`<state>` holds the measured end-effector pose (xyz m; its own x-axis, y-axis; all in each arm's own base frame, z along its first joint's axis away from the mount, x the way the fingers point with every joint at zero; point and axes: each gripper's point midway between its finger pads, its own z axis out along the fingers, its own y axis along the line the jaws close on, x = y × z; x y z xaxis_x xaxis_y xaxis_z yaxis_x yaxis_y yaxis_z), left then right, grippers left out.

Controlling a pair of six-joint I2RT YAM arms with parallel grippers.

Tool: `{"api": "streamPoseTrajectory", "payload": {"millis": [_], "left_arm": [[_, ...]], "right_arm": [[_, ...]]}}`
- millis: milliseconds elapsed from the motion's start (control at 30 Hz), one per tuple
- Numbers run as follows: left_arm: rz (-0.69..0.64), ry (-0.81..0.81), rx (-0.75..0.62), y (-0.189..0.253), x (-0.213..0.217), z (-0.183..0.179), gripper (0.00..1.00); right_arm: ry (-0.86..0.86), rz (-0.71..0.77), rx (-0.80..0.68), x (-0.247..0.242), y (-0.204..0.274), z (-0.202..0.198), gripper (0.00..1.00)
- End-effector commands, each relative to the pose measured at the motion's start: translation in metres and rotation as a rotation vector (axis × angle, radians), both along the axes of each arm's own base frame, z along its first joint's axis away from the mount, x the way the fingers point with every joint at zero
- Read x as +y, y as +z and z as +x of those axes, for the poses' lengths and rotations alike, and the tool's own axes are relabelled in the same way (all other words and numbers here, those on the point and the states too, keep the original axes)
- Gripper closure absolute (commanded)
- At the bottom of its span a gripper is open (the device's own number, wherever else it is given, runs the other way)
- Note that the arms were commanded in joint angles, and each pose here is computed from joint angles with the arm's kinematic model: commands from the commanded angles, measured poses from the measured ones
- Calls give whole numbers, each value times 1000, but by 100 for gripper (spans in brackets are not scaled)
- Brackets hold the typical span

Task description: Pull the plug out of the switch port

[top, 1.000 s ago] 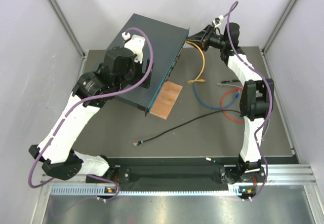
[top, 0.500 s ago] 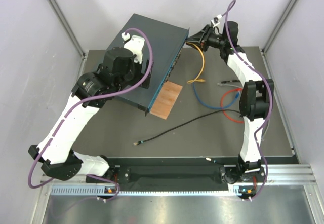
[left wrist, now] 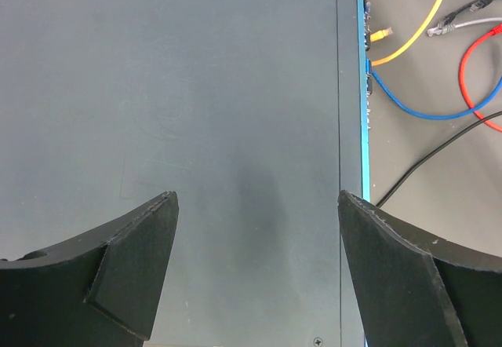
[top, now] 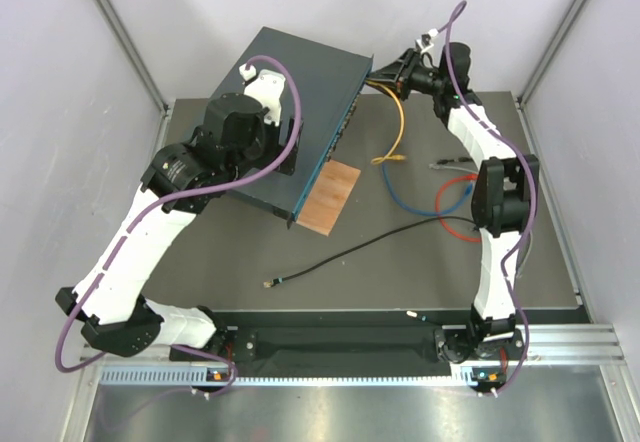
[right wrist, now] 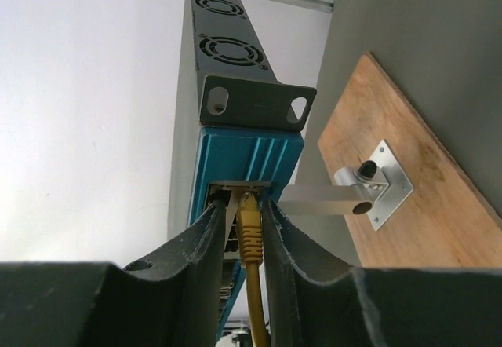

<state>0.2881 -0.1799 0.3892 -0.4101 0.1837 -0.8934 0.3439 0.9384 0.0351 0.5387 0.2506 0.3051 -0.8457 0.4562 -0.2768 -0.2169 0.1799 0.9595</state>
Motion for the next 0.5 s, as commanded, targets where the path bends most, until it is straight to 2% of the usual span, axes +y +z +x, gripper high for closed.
{"api": "streamPoseTrajectory", "payload": {"millis": [0,167,233,267,300,467], "left_arm": [[-15,18,-40,12,9,-3,12],[-16,18,-39,12,9,-3,12],[-15,18,-40,12,9,-3,12],[-13,17,-38,11,9,-3,12],[-13,19,-39,12,9,-3,12],[-11,20,-43,13,10,-2,12]], "right_arm": [[41,76,-86,17,30,-6,75],[48,94,-66,20,25,-5,76],[48,97,-64,20,23,-4,85],[46,102,-59,19,23,-4,96],[50,105,-59,21,23,-5,100],[54,86,-51,19,23,-7,100]]}}
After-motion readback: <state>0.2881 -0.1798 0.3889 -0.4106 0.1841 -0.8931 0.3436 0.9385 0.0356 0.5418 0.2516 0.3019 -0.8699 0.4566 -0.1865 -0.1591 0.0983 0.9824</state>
